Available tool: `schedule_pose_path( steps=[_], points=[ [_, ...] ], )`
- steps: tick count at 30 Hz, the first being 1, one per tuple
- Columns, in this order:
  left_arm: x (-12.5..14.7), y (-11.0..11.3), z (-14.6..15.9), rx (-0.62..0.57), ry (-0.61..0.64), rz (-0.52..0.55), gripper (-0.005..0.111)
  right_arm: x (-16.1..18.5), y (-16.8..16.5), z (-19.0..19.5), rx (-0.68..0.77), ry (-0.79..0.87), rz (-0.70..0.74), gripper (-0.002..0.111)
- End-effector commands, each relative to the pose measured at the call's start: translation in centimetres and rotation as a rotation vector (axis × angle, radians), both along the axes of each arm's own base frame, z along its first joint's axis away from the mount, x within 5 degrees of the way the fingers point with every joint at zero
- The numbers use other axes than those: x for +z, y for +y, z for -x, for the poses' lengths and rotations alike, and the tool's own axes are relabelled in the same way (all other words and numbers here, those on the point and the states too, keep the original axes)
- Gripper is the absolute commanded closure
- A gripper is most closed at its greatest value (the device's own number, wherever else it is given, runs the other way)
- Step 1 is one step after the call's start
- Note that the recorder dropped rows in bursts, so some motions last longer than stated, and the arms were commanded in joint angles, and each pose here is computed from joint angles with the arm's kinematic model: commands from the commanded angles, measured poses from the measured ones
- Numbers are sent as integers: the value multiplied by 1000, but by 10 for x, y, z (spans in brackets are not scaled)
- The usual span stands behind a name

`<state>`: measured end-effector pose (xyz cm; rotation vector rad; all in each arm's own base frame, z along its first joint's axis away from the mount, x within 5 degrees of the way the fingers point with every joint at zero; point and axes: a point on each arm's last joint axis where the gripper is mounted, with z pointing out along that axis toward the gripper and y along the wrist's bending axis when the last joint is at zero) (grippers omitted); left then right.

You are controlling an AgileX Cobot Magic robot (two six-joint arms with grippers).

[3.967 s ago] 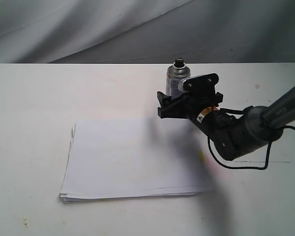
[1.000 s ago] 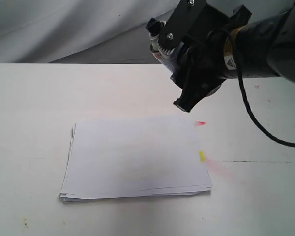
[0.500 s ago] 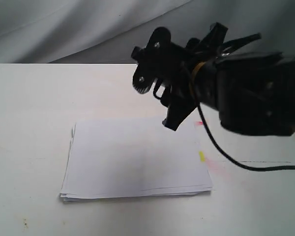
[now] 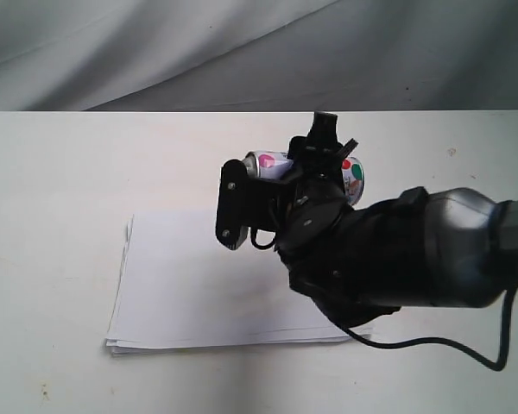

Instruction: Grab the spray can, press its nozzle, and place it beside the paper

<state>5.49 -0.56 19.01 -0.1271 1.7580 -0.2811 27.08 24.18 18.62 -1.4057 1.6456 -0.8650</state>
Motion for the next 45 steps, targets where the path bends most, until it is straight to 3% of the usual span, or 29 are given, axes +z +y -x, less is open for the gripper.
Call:
schedule_pose_path(
  steps=[1,35,38,45],
  points=[
    [-1,0,0,3,-5,2,107,-2,-2,-4,-34,-77,70,108],
    [-1,0,0,3,-8,-2,107,-2,-1,-5,-23,-85,78,108],
    [2,1,0,3,-42,-49,107,-2,-1,-5,-23,-85,78,108],
    [16,-2,-1,-20,-200,-29,107,-2,-1,-5,-23,-85,78,108]
  ],
)
